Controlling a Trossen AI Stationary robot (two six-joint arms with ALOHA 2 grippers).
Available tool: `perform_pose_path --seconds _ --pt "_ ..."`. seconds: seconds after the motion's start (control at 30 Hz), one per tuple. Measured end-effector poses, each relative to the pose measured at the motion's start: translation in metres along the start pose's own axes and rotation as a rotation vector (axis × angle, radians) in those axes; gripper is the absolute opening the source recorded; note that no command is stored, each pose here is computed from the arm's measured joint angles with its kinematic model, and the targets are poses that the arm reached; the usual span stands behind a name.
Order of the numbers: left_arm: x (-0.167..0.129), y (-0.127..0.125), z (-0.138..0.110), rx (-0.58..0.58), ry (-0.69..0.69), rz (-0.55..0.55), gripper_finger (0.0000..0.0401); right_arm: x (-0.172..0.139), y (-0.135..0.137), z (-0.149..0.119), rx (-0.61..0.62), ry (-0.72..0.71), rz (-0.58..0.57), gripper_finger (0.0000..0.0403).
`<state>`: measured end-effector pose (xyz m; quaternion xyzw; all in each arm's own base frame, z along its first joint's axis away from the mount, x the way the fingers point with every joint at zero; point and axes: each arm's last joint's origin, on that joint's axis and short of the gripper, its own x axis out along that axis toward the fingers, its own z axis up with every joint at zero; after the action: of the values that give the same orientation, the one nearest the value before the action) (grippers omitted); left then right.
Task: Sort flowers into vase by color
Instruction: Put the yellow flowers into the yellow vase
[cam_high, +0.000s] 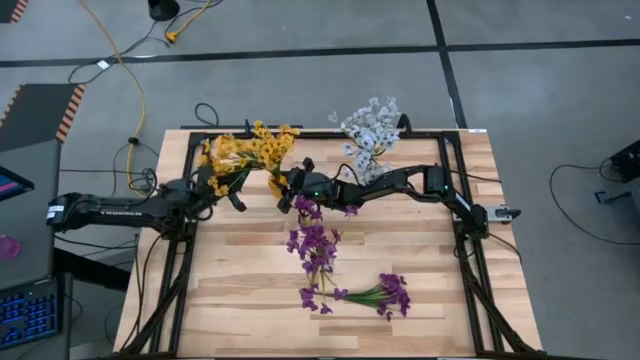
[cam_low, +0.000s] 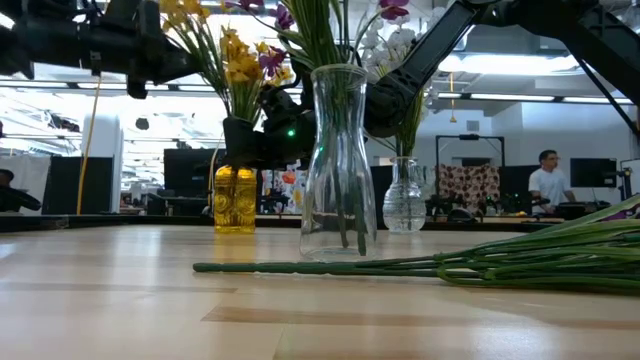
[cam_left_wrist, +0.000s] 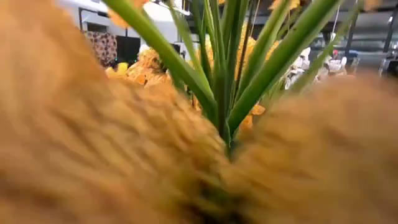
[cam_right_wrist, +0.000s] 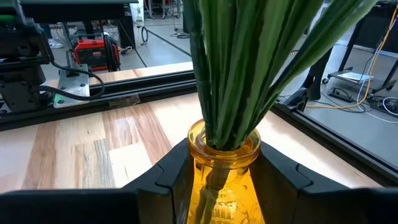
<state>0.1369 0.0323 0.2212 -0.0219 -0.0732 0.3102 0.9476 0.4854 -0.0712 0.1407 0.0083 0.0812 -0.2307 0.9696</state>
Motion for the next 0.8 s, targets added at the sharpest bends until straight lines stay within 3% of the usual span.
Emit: perform_pose_path --seconds 0.23,0.8 --pt "0.005 -0.003 0.018 0.065 0.030 0.003 0.0011 0.000 0.000 0.000 -0.007 0.000 0.004 0.0168" --pt "-0.003 0.001 0.035 0.076 -0.016 0.011 0.0011 0.000 0.000 0.000 -0.003 0.000 0.003 0.0168"
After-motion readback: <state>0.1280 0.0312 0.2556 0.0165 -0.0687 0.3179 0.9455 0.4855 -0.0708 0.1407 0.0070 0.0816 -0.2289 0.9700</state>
